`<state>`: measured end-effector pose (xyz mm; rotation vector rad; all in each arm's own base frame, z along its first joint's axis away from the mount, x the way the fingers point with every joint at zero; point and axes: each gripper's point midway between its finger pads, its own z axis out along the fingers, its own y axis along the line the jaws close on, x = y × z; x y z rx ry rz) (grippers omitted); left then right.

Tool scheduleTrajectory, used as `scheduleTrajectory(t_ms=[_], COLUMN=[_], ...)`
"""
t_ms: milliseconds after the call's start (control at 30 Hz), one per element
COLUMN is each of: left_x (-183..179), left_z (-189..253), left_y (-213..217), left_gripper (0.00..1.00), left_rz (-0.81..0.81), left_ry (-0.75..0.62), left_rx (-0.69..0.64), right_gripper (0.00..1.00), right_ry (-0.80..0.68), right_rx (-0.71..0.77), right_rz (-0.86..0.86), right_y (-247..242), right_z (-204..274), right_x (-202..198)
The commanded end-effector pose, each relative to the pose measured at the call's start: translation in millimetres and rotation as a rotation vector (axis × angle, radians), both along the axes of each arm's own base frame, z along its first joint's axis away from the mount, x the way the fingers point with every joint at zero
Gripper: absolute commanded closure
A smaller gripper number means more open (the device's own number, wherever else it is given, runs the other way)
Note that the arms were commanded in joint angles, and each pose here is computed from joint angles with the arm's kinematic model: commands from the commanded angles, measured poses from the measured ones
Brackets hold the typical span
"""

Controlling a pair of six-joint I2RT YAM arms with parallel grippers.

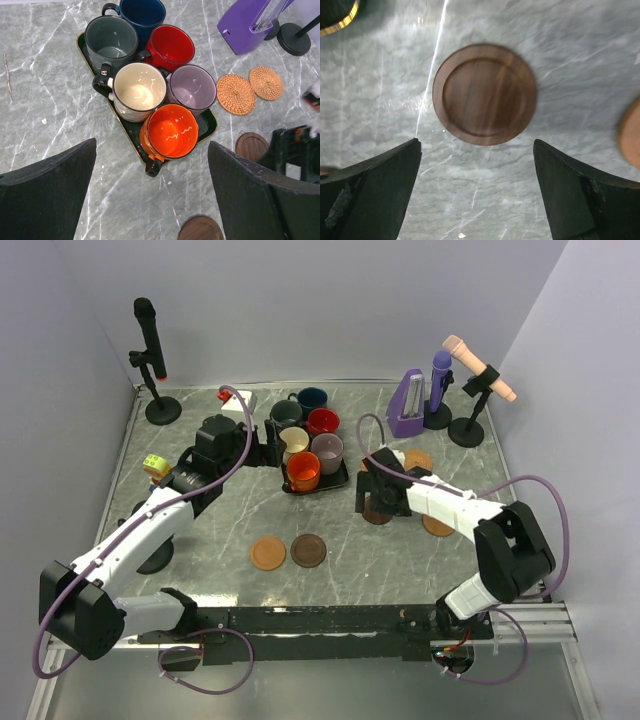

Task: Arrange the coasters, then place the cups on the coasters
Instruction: Move the coaster to the center of the board.

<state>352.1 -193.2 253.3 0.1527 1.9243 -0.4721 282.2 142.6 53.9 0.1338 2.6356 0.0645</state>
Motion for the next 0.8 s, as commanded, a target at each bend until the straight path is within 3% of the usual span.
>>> scheduleTrajectory(t_ms=[0,500,767], left_x=[5.0,2.3,2.5], left_z=[22.4,28.3,28.1], left_y=[-2.0,-1.9,-2.5], left_gripper=[0.04,0.03,0.04], left_rz=[0.007,0.002,0.002], left_ry=[-0.057,-0.071,-0.069], left_rx=[-0.018,-0.028,-0.031], right_gripper=[0.01,0.01,0.11], right_ry=[0.035,0.119,0.107], right_rx=[-0.018,-0.076,-0.120], right_rz=[-0.016,-0.072,-0.107], right_y=[6.6,-0.9,-12.0], right_z=[-10.2,-45.9,-50.6], right_x=[-1.3,-8.5,-3.3])
